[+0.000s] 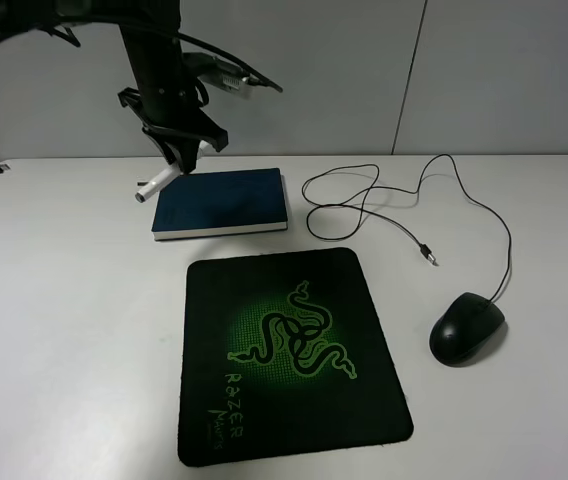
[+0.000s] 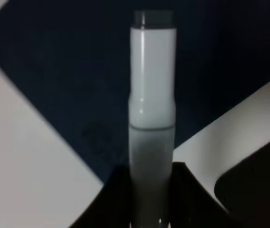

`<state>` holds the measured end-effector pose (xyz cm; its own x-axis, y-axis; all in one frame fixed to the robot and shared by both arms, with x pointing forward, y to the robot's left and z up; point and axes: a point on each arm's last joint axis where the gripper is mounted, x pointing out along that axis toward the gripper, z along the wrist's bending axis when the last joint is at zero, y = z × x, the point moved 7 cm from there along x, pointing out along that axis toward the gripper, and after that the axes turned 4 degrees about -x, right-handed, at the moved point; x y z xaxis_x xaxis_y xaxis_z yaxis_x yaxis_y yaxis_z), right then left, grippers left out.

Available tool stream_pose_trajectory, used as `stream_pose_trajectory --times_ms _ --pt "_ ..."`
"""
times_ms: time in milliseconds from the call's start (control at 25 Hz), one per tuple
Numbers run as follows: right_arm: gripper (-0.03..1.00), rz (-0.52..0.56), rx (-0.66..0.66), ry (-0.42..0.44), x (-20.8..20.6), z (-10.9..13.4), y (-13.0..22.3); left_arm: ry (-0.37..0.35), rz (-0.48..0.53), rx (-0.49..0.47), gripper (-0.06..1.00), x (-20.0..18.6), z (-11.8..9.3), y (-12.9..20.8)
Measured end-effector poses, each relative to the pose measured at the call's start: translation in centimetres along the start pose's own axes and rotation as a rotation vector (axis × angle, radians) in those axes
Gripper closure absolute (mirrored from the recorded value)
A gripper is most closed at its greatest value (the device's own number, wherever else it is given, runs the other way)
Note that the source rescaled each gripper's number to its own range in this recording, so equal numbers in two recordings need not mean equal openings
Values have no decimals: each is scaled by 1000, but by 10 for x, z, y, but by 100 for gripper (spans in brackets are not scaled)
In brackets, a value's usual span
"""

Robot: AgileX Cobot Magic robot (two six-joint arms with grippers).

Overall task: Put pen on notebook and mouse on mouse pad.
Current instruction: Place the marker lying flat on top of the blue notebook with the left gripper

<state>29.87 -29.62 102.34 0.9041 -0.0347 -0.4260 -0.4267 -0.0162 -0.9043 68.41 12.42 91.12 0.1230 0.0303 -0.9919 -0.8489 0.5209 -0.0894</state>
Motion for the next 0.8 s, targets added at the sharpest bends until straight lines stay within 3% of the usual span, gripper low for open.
stream_pose_trajectory --times_ms 280,800 --pt "-3 0 0 0 0 0 0 14 -13 63 94 38 -4 -14" --pt "-3 0 0 0 0 0 0 33 -129 136 94 66 -9 -40"
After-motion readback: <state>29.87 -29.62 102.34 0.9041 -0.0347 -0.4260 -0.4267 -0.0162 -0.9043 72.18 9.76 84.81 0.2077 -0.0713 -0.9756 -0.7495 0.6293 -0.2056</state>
